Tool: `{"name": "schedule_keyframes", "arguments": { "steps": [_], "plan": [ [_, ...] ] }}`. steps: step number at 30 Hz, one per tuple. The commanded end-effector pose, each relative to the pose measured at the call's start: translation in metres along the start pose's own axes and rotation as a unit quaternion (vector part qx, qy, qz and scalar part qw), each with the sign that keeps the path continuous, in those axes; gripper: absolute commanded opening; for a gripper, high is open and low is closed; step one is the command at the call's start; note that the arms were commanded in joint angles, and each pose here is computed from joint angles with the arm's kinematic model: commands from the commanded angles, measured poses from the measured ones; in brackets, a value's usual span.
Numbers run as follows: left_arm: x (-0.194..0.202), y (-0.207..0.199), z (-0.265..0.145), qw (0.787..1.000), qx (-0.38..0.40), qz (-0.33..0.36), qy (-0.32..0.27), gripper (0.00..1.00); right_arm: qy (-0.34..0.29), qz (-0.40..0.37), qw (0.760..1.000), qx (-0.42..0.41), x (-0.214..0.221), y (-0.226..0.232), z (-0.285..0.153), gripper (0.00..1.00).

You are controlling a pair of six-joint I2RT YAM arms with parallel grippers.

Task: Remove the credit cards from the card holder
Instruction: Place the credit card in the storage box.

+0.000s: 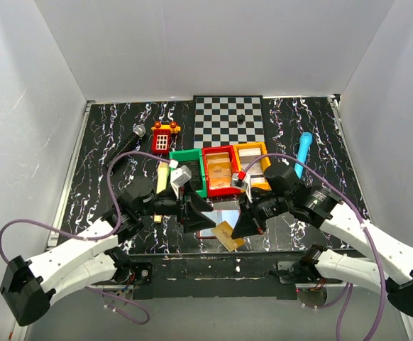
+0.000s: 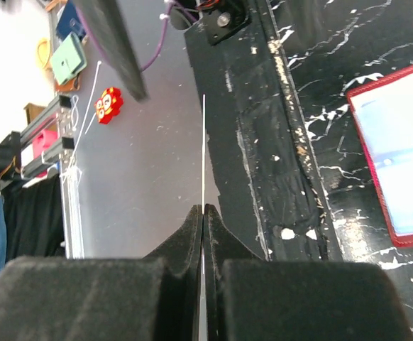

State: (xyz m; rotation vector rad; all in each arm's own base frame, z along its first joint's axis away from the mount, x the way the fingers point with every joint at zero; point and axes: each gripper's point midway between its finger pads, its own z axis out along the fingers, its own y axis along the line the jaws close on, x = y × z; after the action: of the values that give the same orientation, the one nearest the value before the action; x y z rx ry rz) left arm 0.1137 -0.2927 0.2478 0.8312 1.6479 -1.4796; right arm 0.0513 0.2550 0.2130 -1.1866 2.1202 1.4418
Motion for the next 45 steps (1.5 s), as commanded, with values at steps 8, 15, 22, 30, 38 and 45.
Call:
{"name": "schedule_keyframes", "arguments": {
  "steps": [8,15,22,30,38,45],
  "plan": [
    [0.017,-0.029,0.000,0.992,0.109,0.009,0.064,0.55,0.003,-0.045,0.998,-0.033,-0.019,0.026,-0.002,0.01],
    [0.027,-0.032,0.005,0.988,0.131,-0.010,0.085,0.45,0.008,-0.044,0.998,-0.035,-0.022,0.025,0.003,0.01],
    [0.033,-0.036,0.009,0.985,0.146,-0.007,0.096,0.00,0.006,-0.052,0.998,-0.019,-0.024,0.019,0.004,0.01],
    [0.025,-0.013,0.007,0.998,0.056,-0.001,0.042,0.00,-0.173,-0.100,0.978,0.060,-0.059,0.007,-0.017,0.46],
    [0.014,-0.003,0.003,0.999,0.018,-0.029,-0.034,0.00,-0.234,-0.089,0.966,0.065,-0.072,0.012,-0.029,0.84],
    [0.012,-0.008,0.003,0.999,0.031,-0.022,-0.029,0.00,-0.215,-0.081,0.968,0.095,-0.074,-0.004,-0.023,0.84]
  ]
}}
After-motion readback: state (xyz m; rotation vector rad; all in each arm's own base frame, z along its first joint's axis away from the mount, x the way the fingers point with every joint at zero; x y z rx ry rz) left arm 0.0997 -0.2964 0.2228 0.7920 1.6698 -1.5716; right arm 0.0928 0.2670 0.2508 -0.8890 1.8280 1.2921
